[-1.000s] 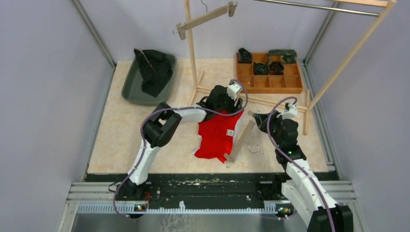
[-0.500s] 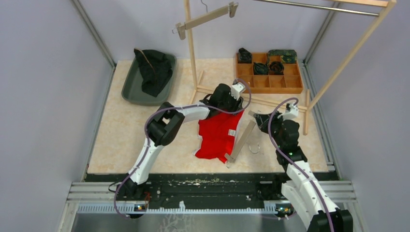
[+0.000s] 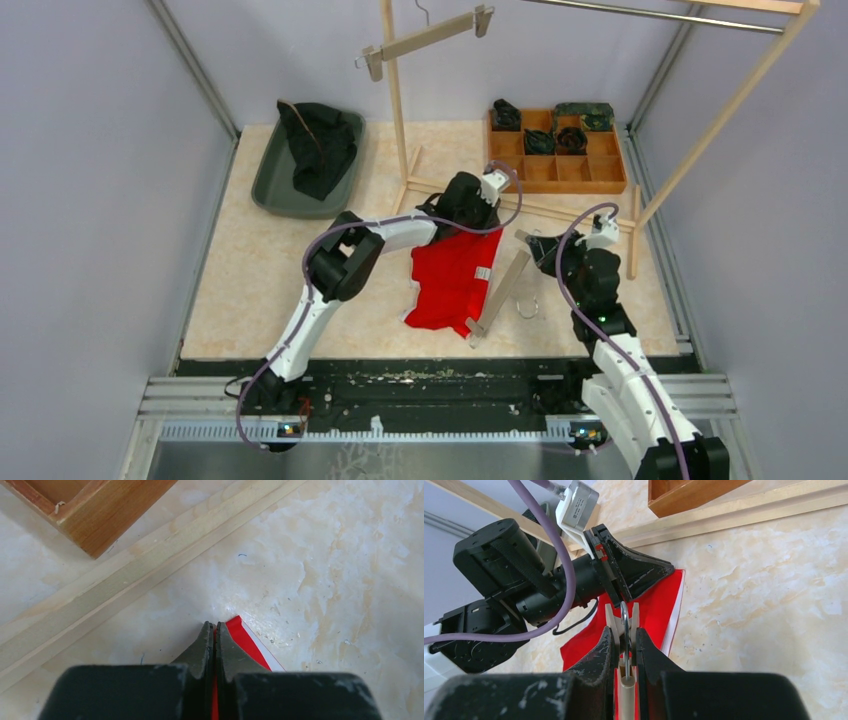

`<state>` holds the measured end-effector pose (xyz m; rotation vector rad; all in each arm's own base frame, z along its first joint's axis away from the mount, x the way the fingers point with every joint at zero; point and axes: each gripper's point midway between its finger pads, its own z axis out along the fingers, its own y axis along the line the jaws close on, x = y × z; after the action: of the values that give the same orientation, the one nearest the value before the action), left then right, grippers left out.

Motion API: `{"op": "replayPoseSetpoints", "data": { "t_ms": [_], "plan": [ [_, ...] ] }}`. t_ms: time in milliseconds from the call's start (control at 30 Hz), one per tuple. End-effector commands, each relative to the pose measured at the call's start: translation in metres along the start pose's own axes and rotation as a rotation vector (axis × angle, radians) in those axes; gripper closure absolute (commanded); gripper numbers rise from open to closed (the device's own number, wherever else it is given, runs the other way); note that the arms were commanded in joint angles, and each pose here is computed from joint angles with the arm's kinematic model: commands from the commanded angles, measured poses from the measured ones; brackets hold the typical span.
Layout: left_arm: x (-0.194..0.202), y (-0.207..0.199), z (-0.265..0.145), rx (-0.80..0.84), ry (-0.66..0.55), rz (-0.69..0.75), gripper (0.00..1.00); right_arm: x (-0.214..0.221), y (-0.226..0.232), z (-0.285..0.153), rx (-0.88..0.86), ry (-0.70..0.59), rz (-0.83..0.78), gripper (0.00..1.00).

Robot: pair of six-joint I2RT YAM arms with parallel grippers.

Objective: Clip the underwear to the hanger
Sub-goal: Clamp the underwear onto the hanger.

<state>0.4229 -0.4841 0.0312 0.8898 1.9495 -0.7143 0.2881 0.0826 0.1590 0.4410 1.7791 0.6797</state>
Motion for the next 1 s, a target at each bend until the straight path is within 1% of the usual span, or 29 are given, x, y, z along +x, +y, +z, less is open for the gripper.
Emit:
{"op": "replayPoseSetpoints", "data": {
  "t_ms": [0,33,133,233,433,533,567,733,967],
  "plan": [
    [0.006,0.008,-0.014,-0.072,0.015,-0.024,1.00,-0.011,0.003,0.001,-0.018,-0.038,-0.043,1.00],
    [0.004,0.008,-0.021,-0.084,0.001,-0.027,1.00,-0.010,0.002,0.002,-0.018,-0.036,-0.043,1.00],
    [-0.023,0.011,-0.041,-0.123,-0.081,-0.028,1.00,-0.008,0.001,0.004,-0.019,-0.028,-0.043,1.00],
    [-0.035,0.013,-0.054,-0.149,-0.117,-0.028,1.00,-0.008,0.001,0.004,-0.021,-0.026,-0.042,1.00],
    [-0.042,0.029,-0.077,-0.251,-0.153,-0.046,1.00,-0.006,0.002,0.005,-0.032,-0.021,-0.043,1.00],
    [-0.046,0.036,-0.091,-0.287,-0.189,-0.068,1.00,-0.005,0.005,0.008,-0.054,-0.011,-0.047,1.00],
    [-0.045,0.038,-0.097,-0.290,-0.199,-0.073,1.00,-0.004,0.007,0.010,-0.066,-0.005,-0.053,1.00],
    [-0.068,0.033,-0.121,-0.271,-0.302,-0.071,1.00,0.004,0.017,0.019,-0.142,0.036,-0.072,1.00],
    [-0.090,0.022,-0.141,-0.202,-0.387,-0.076,1.00,0.007,0.027,0.026,-0.208,0.061,-0.113,1.00]
  ]
}}
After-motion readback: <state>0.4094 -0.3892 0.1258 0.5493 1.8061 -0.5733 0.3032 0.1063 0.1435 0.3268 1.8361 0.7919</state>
